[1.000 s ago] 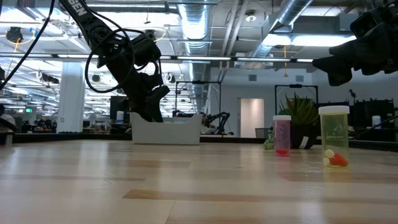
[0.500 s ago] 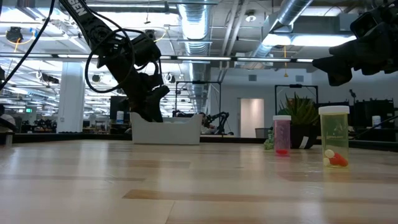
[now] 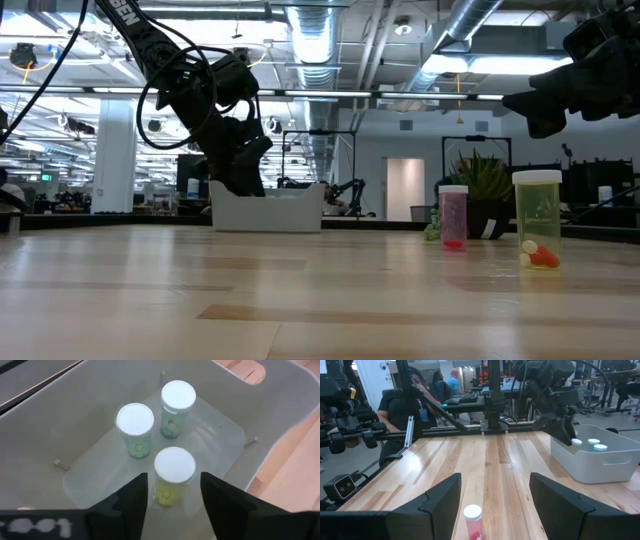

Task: Pick and place pill bottles into a basket
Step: Put the top yellow pill bottle into the gray container, then put the pink pill bottle into the gray container

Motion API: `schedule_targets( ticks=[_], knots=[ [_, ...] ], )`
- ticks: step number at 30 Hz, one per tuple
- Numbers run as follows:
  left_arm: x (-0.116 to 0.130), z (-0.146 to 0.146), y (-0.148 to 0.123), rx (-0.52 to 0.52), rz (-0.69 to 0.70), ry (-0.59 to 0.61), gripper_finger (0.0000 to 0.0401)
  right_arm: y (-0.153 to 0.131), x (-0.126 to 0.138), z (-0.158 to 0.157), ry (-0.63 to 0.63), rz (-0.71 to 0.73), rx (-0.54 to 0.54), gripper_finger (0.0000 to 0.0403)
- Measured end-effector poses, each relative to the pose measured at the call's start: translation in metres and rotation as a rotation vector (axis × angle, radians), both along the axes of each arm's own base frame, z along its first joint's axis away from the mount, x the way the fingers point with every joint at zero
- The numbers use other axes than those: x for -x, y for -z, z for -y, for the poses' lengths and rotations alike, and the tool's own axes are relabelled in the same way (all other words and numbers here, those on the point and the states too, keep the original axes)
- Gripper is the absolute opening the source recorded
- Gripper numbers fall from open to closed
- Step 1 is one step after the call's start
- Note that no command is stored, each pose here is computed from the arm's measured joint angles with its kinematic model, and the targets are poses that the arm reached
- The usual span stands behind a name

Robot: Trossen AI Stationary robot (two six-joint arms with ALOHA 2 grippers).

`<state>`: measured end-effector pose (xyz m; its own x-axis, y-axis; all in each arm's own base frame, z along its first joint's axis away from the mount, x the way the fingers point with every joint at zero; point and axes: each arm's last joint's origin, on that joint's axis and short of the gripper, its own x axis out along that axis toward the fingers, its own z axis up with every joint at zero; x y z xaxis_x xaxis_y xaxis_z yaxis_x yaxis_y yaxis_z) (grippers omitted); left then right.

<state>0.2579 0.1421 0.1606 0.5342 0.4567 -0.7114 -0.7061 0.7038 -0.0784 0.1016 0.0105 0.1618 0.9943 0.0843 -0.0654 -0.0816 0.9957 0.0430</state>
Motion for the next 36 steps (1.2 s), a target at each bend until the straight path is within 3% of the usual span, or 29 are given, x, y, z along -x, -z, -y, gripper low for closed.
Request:
schedule_targets(
  ticks=[9,17,24,28,31,36],
  knots=[
    [0.000,0.004,-0.008,-0.008,0.024,0.022,0.0208,0.000,0.000,0.000,0.000,0.000,0.000,0.0230],
    [0.006,0.024,-0.052,-0.113,0.159,0.061,0.0208,0.000,0.000,0.000,0.000,0.000,0.000,0.0230],
    [-0.008,0.082,-0.073,-0.127,0.286,0.285,0.0208,0.000,0.000,0.000,0.000,0.000,0.000,0.0230],
    [-0.020,0.118,-0.077,-0.193,0.336,0.462,0.0208,0.000,0.000,0.000,0.000,0.000,0.000,0.0230],
    [-0.024,0.136,-0.079,-0.257,0.353,0.517,0.0208,0.000,0.000,0.000,0.000,0.000,0.000,0.0230],
    [-0.024,0.157,-0.077,-0.278,0.334,0.615,0.0208,0.000,0.000,0.000,0.000,0.000,0.000,0.0230]
  ],
)
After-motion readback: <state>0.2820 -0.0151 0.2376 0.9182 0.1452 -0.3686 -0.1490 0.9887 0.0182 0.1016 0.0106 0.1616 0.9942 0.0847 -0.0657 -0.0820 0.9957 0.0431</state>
